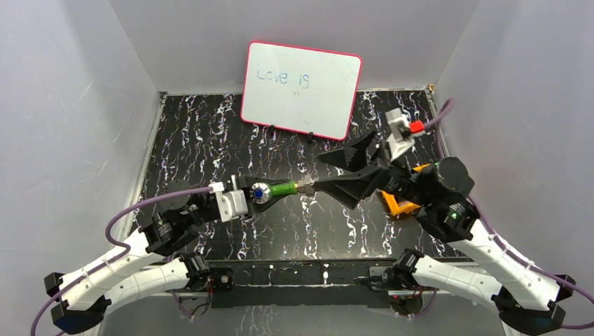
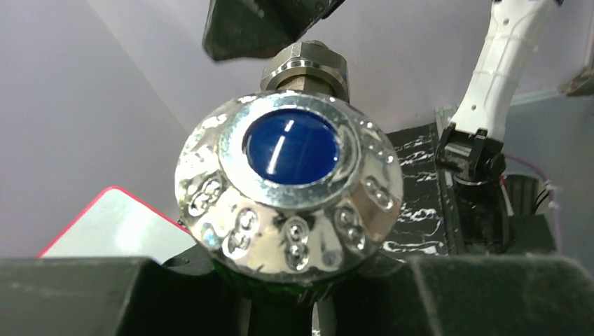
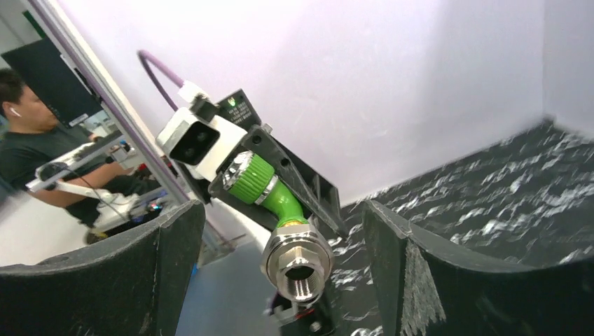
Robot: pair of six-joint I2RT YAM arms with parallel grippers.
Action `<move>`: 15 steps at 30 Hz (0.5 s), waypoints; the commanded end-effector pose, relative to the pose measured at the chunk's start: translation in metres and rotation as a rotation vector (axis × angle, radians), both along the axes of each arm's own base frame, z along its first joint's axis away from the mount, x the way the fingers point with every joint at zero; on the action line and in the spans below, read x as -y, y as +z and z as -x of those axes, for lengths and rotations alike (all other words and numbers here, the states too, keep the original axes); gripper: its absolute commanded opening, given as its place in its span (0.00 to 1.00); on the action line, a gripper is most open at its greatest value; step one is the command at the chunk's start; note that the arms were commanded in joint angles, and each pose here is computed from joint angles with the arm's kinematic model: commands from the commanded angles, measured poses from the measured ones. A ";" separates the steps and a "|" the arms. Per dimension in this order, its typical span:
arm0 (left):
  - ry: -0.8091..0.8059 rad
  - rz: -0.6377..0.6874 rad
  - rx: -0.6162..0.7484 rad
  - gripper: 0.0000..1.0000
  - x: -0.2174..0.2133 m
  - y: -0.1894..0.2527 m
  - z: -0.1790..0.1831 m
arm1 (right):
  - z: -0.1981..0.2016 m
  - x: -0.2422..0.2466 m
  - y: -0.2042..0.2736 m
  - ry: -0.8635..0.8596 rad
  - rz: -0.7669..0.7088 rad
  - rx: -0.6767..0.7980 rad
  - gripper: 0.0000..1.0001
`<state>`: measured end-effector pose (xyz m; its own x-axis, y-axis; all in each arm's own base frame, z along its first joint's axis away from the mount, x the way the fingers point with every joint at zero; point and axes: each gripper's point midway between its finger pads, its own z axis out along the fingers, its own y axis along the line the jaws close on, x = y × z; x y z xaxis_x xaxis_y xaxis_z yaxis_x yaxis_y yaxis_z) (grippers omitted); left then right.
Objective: Install the water faucets
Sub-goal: Screw the water faucet onto the adaptor.
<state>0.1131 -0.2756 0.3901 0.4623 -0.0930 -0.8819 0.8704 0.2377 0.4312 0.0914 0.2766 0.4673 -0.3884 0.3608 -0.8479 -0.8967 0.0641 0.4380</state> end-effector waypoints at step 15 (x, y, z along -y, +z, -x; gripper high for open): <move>-0.091 0.140 -0.436 0.00 -0.010 0.041 0.025 | 0.030 0.024 0.010 -0.003 0.158 1.063 0.82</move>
